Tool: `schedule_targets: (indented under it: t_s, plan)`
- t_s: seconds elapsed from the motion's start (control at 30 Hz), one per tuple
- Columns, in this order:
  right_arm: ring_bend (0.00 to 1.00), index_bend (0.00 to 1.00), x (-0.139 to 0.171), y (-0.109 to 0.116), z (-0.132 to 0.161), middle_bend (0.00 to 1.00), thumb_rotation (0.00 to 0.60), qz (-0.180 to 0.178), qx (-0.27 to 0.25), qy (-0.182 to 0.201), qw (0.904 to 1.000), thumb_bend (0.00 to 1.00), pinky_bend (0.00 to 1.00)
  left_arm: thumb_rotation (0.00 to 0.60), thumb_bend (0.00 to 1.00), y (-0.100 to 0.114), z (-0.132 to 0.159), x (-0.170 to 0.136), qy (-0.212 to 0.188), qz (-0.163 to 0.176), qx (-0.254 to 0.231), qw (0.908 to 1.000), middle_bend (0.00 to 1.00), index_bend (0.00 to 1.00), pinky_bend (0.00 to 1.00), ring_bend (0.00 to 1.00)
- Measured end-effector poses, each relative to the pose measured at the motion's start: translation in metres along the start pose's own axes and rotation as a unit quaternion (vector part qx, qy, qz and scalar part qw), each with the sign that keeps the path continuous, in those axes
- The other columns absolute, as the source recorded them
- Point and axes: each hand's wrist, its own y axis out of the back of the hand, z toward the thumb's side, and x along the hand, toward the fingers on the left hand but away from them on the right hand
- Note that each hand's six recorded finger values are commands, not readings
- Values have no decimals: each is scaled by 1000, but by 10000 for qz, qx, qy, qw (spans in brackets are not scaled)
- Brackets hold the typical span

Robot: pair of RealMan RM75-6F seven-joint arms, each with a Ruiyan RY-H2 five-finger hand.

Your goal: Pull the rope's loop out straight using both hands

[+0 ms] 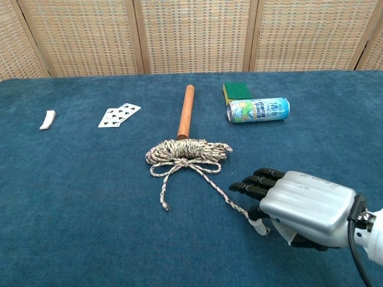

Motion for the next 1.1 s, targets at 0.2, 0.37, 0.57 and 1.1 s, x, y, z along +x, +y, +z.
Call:
schedule_targets:
  t_s: [0.2,0.37,0.57,1.1]
  plan:
    - [0,452,-2,-1,-13,0,600,-3,125,-231,9997,1000,0,600,0,0,0,0,0,-5,7,10000,0,0,0,0]
    - [0,433,-6,0,-29,0,600,-13,206,-502,9985,1000,0,600,0,-1,1,0,-8,-12,17,10000,0,0,0,0]
    - [0,379,-8,5,-42,0,600,-165,281,-783,9964,989,0,600,0,-1,1,0,-4,-17,15,10000,0,0,0,0]
    - [0,441,-14,15,-50,0,600,-300,-1787,-1291,9749,242,0,600,0,-1,1,-1,-22,-22,13,10000,0,0,0,0]
